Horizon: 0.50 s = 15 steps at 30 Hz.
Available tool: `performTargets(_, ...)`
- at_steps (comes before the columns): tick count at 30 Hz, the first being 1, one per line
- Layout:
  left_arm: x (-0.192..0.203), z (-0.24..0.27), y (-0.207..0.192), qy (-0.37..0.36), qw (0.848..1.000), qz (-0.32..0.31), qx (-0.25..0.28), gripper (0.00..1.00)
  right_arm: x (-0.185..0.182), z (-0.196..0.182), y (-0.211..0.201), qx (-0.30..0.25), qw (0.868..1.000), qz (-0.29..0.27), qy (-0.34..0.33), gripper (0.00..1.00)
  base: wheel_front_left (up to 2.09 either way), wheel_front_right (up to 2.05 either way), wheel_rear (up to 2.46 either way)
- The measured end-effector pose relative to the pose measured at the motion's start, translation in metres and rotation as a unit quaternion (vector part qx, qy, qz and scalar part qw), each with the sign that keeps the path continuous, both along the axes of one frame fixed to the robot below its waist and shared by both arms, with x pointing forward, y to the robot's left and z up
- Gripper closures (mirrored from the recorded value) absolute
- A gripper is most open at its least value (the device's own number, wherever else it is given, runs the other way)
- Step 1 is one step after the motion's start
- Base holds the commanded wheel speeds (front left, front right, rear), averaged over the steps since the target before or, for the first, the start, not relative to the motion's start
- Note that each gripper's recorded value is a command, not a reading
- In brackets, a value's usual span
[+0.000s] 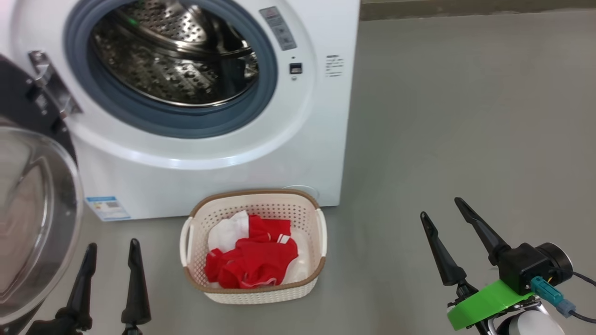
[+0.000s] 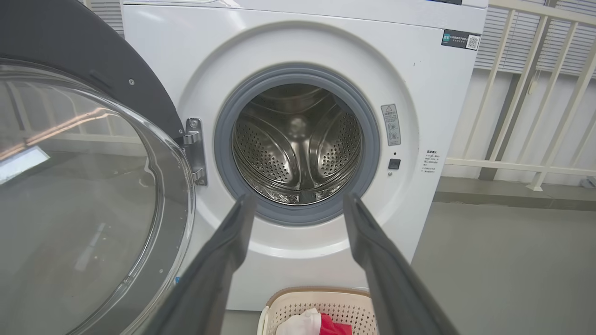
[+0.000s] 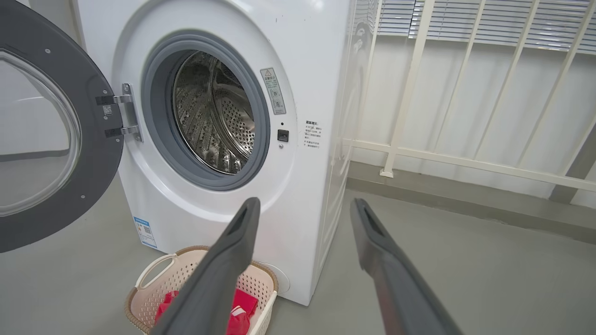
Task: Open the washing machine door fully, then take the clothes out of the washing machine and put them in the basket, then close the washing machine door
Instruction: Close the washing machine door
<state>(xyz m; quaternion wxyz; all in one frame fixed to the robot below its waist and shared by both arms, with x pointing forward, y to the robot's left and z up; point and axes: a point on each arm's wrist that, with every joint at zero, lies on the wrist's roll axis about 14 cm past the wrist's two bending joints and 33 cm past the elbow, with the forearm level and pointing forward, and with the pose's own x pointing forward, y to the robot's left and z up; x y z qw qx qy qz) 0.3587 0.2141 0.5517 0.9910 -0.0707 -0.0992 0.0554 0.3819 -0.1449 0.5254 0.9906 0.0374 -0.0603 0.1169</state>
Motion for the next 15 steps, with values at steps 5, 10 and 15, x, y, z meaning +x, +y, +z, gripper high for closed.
performTargets(5, -0.009, 0.005, 0.014, -0.002, 1.000, 0.026, 0.005, 0.00, 0.006, -0.002, 0.020, 0.000, 1.000, 0.029, 0.002, 0.00, 0.00, 0.00, 0.00)
performTargets(10, -0.022, 0.010, 0.030, -0.005, 0.999, 0.054, 0.007, 0.00, 0.011, -0.002, 0.044, -0.001, 0.998, 0.065, 0.002, 0.00, 0.00, 0.00, 0.00)
performTargets(15, -0.039, 0.017, 0.046, -0.012, 0.996, 0.086, 0.012, 0.00, 0.015, 0.000, 0.070, -0.003, 0.995, 0.104, -0.002, 0.00, 0.00, 0.00, 0.00)
